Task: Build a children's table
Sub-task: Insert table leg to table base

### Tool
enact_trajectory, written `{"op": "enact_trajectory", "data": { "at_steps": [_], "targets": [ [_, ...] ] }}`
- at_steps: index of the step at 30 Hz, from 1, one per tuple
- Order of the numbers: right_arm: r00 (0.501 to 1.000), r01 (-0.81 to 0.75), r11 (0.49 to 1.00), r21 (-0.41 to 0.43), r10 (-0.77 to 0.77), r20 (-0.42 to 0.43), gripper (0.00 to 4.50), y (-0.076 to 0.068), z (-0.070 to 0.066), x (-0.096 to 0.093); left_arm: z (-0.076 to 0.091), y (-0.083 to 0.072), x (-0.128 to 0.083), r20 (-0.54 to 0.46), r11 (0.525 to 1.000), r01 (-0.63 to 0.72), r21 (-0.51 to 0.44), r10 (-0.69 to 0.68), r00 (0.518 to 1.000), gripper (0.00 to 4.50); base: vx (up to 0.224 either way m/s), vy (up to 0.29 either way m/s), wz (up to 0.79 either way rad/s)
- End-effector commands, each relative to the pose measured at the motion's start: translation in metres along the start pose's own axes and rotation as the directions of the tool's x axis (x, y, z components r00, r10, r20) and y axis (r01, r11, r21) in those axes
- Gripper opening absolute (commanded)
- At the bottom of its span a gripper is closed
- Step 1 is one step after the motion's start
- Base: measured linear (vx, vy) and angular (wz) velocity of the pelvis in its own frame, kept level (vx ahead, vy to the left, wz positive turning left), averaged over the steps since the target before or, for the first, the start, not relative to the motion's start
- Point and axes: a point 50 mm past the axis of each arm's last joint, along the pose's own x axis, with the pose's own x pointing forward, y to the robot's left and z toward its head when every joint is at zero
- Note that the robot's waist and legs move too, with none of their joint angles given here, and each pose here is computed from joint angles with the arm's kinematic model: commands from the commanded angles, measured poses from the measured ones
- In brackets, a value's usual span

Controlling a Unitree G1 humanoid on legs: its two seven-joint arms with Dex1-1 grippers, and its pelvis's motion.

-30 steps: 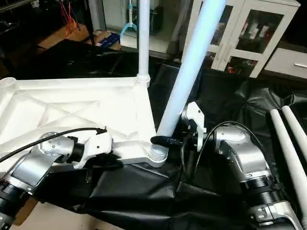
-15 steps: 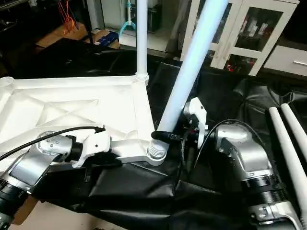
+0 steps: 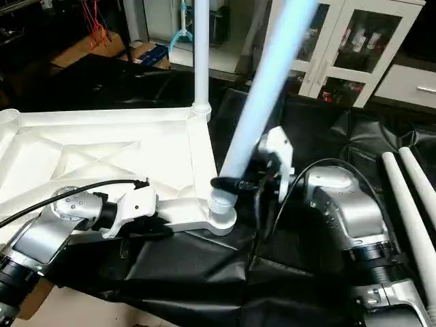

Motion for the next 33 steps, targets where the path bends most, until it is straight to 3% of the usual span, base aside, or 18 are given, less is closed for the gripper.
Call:
{"op": "enact_trajectory", "data": {
  "at_steps": [1,7,13,24,33],
  "targets": [
    [1.000,0.006,1.000,-0.030,-0.006,-0.006,1.84,0.002,0.002,0.000,-0.008,-0.006,0.007,-0.020,0.999,0.025,-0.022,-0.026,0.999,0.00,0.000,0.000,0.00],
    [1.000,0.028,1.000,0.009,-0.028,0.007,1.84,0.001,0.002,0.000,-0.008,-0.006,0.006,-0.025,0.999,0.027,-0.024,-0.027,0.999,0.00,0.000,0.000,0.00],
    [0.999,0.007,1.000,0.012,-0.006,-0.039,1.84,0.004,-0.004,-0.002,-0.009,-0.007,0.007,-0.026,0.999,0.030,-0.023,-0.031,0.999,0.00,0.000,0.000,0.00],
    [0.993,-0.016,0.999,-0.050,0.010,-0.121,1.84,0.004,-0.010,-0.004,-0.010,-0.007,0.007,-0.031,0.999,0.035,-0.022,-0.035,0.999,0.00,0.000,0.000,0.00],
    [0.992,-0.037,0.995,-0.094,0.025,-0.124,1.84,0.006,-0.010,0.005,-0.010,-0.008,0.007,-0.031,0.999,0.036,-0.021,-0.036,0.999,0.00,0.000,0.000,0.00]
  ]
}}
